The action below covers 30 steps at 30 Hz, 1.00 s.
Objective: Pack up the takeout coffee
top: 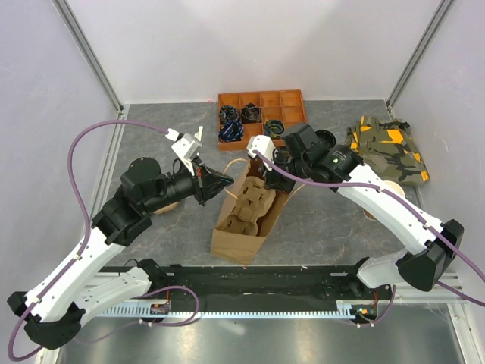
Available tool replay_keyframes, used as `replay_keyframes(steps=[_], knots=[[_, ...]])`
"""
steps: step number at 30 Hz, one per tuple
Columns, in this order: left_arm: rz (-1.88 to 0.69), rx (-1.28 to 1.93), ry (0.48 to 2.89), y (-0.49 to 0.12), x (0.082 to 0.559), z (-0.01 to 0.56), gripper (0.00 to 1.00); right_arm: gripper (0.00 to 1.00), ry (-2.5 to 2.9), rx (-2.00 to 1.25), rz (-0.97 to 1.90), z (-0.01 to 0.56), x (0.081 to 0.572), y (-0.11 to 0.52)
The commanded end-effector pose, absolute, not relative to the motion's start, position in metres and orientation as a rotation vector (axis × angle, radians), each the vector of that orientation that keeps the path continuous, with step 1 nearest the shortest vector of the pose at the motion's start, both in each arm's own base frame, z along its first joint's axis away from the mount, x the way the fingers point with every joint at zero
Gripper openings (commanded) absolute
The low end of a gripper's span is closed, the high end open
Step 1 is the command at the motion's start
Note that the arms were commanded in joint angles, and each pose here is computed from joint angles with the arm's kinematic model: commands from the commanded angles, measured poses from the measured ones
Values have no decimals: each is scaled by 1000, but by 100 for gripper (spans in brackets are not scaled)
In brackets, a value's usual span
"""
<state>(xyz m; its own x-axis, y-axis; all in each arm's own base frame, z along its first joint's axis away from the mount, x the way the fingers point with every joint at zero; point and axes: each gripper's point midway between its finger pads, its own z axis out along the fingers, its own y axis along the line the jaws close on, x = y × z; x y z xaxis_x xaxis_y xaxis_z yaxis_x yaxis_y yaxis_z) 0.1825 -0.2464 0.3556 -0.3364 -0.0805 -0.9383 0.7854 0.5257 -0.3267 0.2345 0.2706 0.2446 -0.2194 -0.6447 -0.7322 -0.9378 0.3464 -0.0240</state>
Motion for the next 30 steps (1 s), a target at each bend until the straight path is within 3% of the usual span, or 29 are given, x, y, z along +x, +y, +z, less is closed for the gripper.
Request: replay_keyframes(steps=[1,17,28,30], knots=[[-993,575,1644,-241,182,364,2,0,1932,-1339,560,236,246,279],[-914,651,1671,-216,164,335,2,0,1881,-1407,551,194,249,285],[-895,685,1664,-212,159,326,2,29,1868,-1425,521,204,259,294],[-898,691,1661,-212,159,326,2,31,1867,-1425,526,207,259,296]])
